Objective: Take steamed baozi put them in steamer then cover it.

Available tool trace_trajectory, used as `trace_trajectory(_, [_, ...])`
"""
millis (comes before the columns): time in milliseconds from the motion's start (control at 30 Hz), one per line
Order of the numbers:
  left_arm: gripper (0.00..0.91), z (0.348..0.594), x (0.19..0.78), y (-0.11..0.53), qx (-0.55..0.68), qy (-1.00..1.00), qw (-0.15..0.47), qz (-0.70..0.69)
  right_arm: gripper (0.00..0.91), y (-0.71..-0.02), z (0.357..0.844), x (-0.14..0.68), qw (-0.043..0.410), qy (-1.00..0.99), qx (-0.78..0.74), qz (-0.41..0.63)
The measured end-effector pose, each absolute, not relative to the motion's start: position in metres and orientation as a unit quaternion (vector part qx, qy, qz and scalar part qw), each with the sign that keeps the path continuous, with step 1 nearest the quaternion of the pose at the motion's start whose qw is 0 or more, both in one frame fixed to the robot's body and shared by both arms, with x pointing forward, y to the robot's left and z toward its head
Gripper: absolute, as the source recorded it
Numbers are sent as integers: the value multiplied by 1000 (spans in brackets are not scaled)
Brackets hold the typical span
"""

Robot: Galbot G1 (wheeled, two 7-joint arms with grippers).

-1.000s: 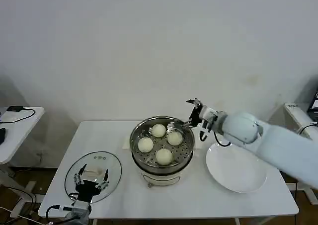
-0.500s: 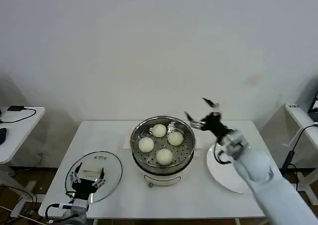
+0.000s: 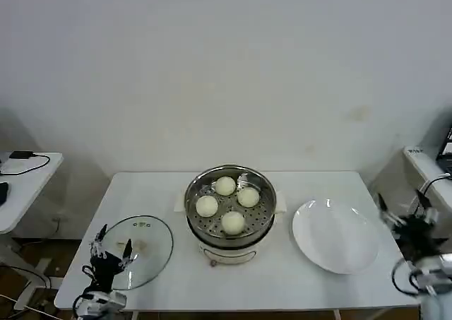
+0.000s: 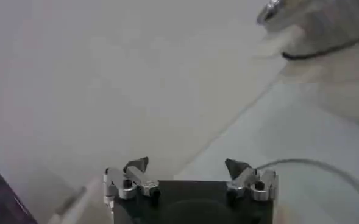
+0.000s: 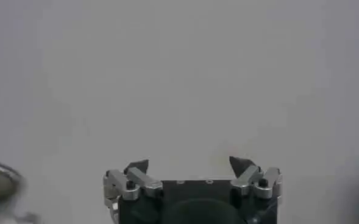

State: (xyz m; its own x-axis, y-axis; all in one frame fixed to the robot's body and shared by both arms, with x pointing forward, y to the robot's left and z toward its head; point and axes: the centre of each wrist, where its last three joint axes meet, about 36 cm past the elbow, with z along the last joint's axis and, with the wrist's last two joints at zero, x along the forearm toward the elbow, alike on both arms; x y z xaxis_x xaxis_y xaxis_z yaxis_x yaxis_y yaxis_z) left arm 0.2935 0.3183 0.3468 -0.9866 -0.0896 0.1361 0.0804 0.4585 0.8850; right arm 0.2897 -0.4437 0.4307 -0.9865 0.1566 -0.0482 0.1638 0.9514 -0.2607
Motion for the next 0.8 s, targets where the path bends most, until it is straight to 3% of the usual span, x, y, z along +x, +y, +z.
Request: trace_trajectory(800, [907,303,311,346,-49,-733,87,-673,907,-462,419,217,-23,980,144,-135])
